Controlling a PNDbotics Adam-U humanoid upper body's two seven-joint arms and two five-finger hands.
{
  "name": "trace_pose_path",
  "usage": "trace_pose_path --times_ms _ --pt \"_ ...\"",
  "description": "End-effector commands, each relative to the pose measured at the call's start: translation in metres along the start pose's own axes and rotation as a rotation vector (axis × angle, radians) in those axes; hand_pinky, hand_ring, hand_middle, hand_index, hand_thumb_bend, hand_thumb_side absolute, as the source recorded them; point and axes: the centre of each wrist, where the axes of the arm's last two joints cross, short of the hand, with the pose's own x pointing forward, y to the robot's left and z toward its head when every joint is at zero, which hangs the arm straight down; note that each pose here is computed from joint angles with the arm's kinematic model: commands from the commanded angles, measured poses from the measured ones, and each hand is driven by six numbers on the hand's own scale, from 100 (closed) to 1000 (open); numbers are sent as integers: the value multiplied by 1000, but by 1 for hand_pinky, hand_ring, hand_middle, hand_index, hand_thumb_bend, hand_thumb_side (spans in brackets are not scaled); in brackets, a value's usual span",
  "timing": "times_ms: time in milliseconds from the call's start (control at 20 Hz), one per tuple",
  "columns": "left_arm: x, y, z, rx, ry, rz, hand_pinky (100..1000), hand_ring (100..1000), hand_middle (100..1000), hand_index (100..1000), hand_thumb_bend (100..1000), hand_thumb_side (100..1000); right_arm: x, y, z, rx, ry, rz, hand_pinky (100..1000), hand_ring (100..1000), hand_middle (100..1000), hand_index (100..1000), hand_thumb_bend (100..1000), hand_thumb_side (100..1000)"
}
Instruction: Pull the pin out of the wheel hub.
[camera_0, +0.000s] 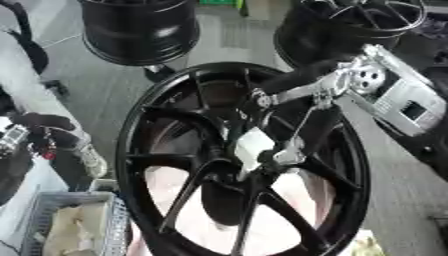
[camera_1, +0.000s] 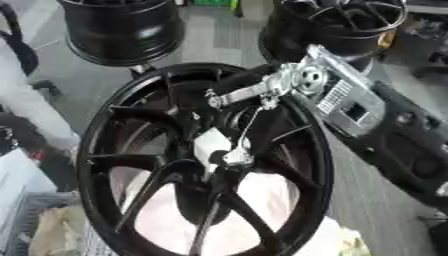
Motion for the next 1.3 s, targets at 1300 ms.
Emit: trace_pose_path --times_ms 1300 --pt "9 2 -4 -11 -27 -20 697 647 640 732 100 879 -19 3 1 -2 79 -5 727 761 752 820 183 249"
